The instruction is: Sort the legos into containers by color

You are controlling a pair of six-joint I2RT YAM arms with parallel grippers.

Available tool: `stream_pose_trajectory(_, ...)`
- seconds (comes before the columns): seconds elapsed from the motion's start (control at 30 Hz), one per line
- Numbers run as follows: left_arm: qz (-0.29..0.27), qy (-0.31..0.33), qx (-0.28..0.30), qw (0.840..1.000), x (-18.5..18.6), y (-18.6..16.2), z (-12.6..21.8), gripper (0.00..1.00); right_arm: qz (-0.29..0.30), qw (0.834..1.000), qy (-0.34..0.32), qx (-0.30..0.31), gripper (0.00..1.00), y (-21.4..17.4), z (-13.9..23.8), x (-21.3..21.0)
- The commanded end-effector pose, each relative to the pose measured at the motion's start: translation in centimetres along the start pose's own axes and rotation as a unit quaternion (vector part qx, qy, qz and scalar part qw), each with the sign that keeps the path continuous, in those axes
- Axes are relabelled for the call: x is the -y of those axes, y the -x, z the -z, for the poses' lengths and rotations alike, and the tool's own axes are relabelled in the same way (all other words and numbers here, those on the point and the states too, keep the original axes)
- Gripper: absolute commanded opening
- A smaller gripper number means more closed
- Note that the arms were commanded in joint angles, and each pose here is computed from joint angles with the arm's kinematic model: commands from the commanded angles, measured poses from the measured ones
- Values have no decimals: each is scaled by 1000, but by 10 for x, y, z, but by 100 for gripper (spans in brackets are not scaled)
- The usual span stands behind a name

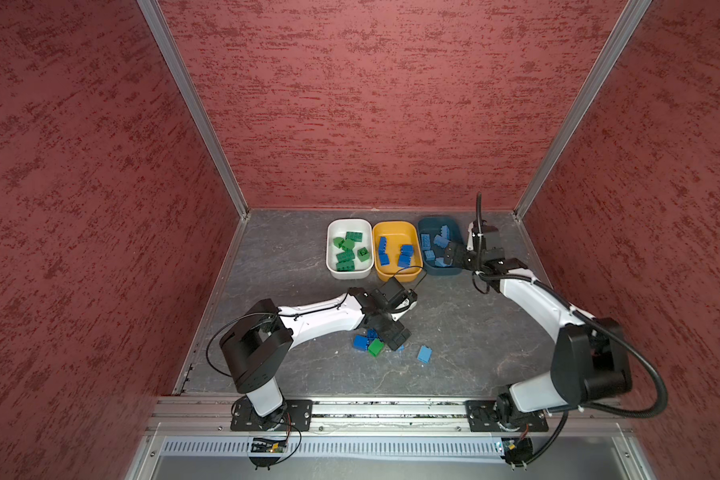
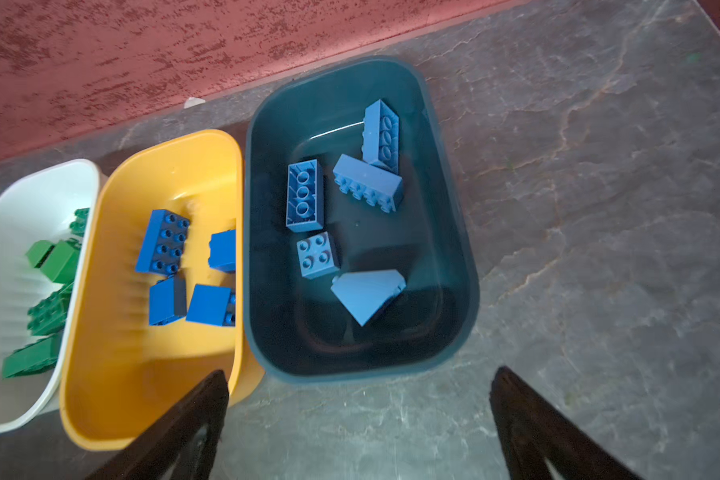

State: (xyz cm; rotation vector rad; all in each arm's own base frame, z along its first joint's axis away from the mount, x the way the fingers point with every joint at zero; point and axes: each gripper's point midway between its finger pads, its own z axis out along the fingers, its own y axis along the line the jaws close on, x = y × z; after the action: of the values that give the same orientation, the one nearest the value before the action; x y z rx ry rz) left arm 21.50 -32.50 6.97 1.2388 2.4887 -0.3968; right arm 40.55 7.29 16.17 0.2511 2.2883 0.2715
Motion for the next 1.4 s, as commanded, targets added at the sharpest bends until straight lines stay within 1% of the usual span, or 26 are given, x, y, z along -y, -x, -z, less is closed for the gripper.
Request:
stream_pose_trajectory(0.0, -45, -7, 5, 999, 12, 1, 2, 100, -31, 999, 12, -9, 99, -24, 17, 3)
stream_pose_trajectory(0.03, -59, 0, -9, 998, 12, -4, -2, 100, -35, 999, 8, -10, 99, -30, 22, 7)
stream_pose_trajectory(0.1, -68, 1, -26, 997, 14, -10, -7, 99, -40, 999, 1, -9, 99, -37, 31, 12)
stream_pose_trajectory(0.17, -74, -2, -32, 997, 18, -9, -10, 95, -42, 999, -5, -6, 99, -40, 37, 17)
stream_pose_trajectory(0.27, -88, 13, -44, 995, 17, -10, -19, 90, -42, 999, -10, 2, 99, -40, 42, 19)
stream_pose_trajectory(0.37, -101, 18, -60, 993, 16, -10, -27, 86, -40, 999, -11, 5, 99, -38, 43, 20)
stream_pose_trajectory(0.6, -132, 32, -100, 986, 10, -16, -44, 83, -38, 999, -10, 5, 99, -39, 42, 20)
stream_pose_trajectory(0.77, -155, 32, -137, 978, 11, -30, -52, 75, -32, 999, -17, 4, 99, -42, 42, 23)
stream_pose_trajectory(0.9, -154, 32, -144, 977, 10, -33, -53, 68, -32, 999, -18, 4, 99, -43, 42, 24)
stream_pose_trajectory(1.0, -147, 28, -136, 979, 12, -29, -52, 62, -31, 999, -18, 4, 99, -43, 41, 24)
stream_pose_trajectory(1.1, -121, 15, -113, 986, 12, -19, -48, 57, -29, 999, -19, 3, 99, -42, 39, 23)
stream_pose_trajectory(1.17, -97, 17, -91, 991, 8, -7, -44, 49, -28, 999, -19, 4, 99, -40, 39, 23)
stream_pose_trajectory(1.27, -48, 41, -48, 997, -8, 22, -34, 44, -32, 999, -15, 12, 99, -36, 37, 21)
stream_pose_trajectory(1.33, -12, 42, 0, 999, -15, 49, -24, 44, -47, 998, -11, 26, 99, -32, 36, 20)
stream_pose_trajectory(1.37, 7, 33, 32, 999, -17, 67, -16, 44, -57, 998, -6, 36, 99, -29, 35, 19)
